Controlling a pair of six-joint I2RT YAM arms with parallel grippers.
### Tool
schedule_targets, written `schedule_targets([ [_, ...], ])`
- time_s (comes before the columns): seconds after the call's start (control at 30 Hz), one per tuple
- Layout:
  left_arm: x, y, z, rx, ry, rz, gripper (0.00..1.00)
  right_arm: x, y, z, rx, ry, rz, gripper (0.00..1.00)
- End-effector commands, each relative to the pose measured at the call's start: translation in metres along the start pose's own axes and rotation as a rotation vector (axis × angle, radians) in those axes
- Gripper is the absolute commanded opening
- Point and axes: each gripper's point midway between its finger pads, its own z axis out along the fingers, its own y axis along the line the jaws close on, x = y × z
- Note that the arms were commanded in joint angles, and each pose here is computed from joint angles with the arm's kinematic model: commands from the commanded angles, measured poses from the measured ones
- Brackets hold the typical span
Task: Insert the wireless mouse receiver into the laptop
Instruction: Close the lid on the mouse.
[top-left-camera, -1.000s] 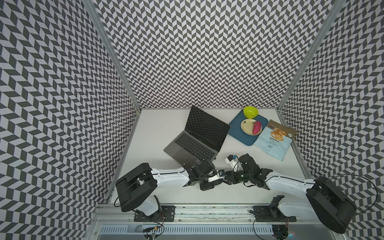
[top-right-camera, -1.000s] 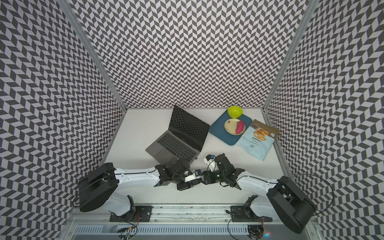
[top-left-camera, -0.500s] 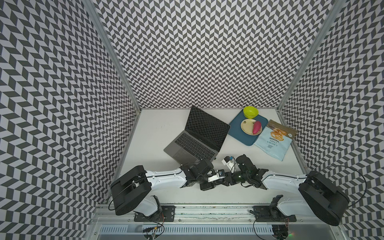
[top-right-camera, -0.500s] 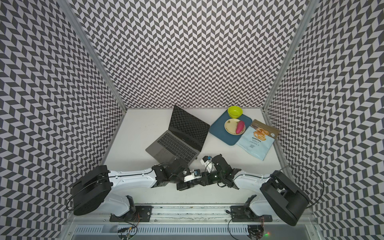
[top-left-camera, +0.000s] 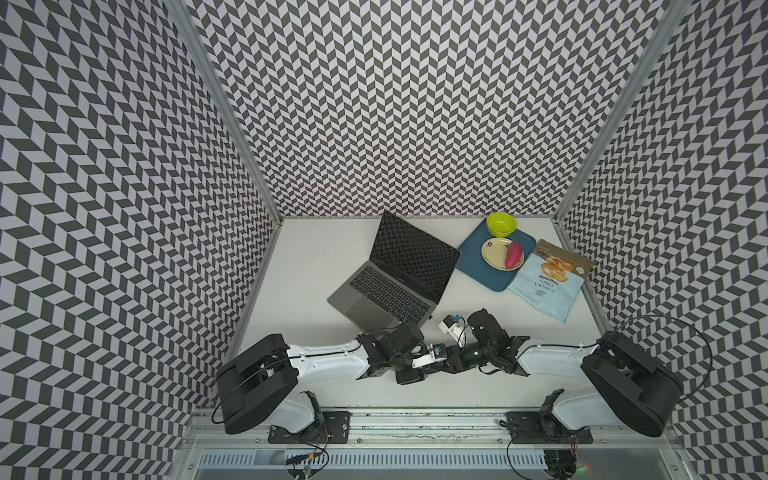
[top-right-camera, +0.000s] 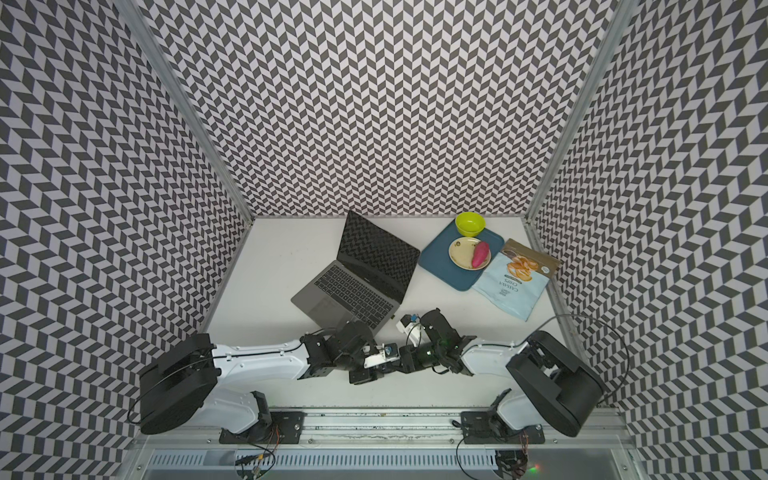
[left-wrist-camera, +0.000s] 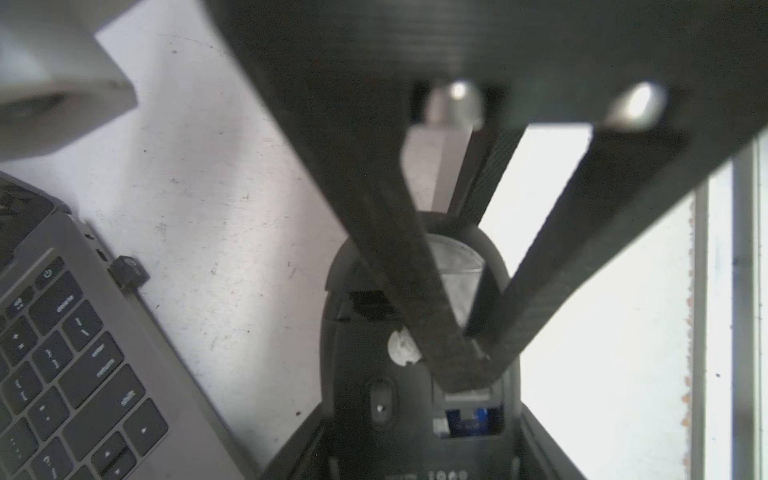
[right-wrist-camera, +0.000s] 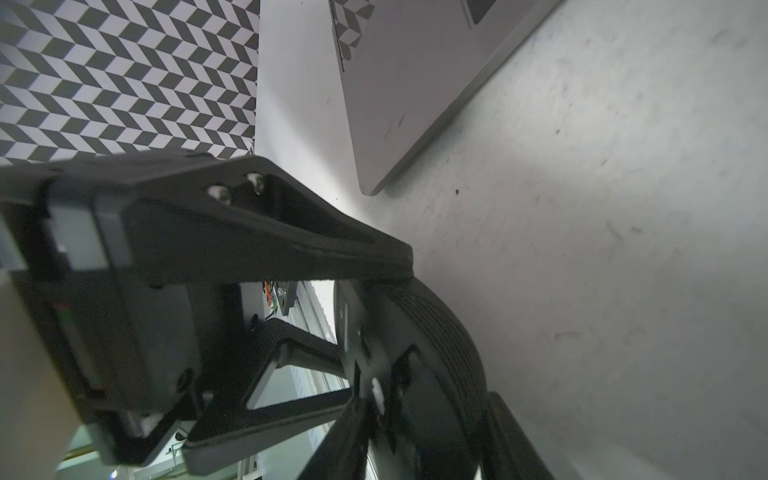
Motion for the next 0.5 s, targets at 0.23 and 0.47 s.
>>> schedule_targets([
  [0.23,-0.049,0.001,-0.023,0.001,-0.213,0.040,0.40,0.002,-0.001,0.009,0.019,0.021,-0.005,0.47],
  [0.47,-0.046,0.001,-0.018,0.008,-0.195,0.027,0.40,-0.006,0.007,0.006,0.005,-0.025,-0.006,0.53],
])
